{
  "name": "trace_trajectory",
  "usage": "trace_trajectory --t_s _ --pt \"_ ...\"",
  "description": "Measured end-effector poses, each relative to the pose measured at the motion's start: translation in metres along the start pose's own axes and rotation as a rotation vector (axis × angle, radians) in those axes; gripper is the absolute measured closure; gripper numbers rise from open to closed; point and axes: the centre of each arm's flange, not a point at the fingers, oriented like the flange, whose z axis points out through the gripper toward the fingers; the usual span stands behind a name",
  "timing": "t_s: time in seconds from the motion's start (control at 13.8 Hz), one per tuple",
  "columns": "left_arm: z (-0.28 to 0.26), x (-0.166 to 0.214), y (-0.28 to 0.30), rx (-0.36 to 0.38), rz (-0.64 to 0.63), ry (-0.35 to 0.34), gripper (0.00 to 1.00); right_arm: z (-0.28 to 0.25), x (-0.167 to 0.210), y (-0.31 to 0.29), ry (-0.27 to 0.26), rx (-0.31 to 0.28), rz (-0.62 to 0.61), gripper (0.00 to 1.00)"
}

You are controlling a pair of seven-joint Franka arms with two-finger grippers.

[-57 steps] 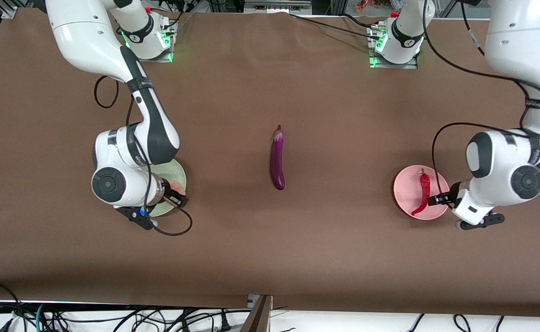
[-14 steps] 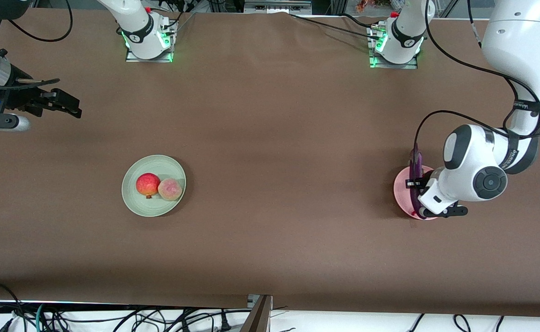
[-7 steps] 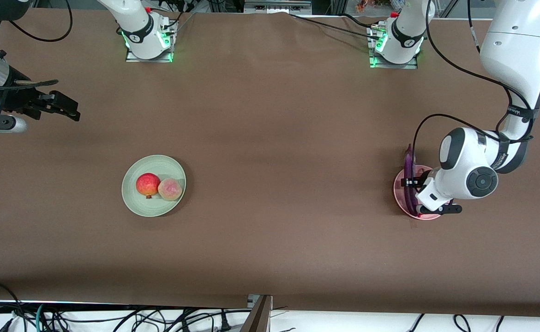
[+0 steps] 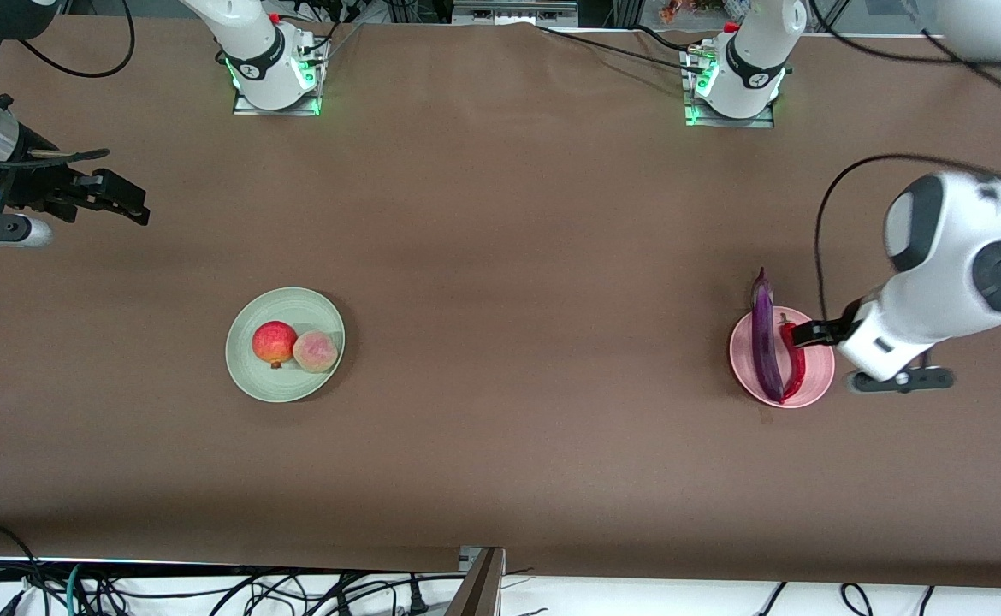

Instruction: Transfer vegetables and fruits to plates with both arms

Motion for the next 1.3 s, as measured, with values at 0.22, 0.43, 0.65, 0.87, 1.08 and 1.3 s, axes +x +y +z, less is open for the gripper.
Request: trace_trajectory --t_s 0.22,0.43,0.65,0.87,1.08,1.3 --pt "-0.1 -0.009 -0.024 -0.042 -0.057 0.053 0.0 0.0 0.0 0.0 0.0 0.0 0.0 0.0" --pt "-0.138 -0.02 -0.044 -0.061 0.058 0.006 0.0 0.0 0.0 0.0 0.0 0.0 0.0 0.0" --pt "-0.144 -0.032 -0.042 -0.068 0.139 -0.045 0.0 0.0 0.0 0.0 0.0 0.0 0.0 0.0" --pt "-0.151 -0.056 -0.025 -0.023 0.142 0.04 0.0 0.001 0.0 0.0 -0.001 0.0 0.0 0.0" --pt "-0.155 -0.087 -0.044 -0.027 0.108 0.063 0.0 0.001 0.0 0.0 -0.001 0.0 0.0 0.0" --pt "-0.151 -0.091 -0.054 -0.03 0.091 0.064 0.0 0.001 0.0 0.0 -0.001 0.0 0.0 0.0"
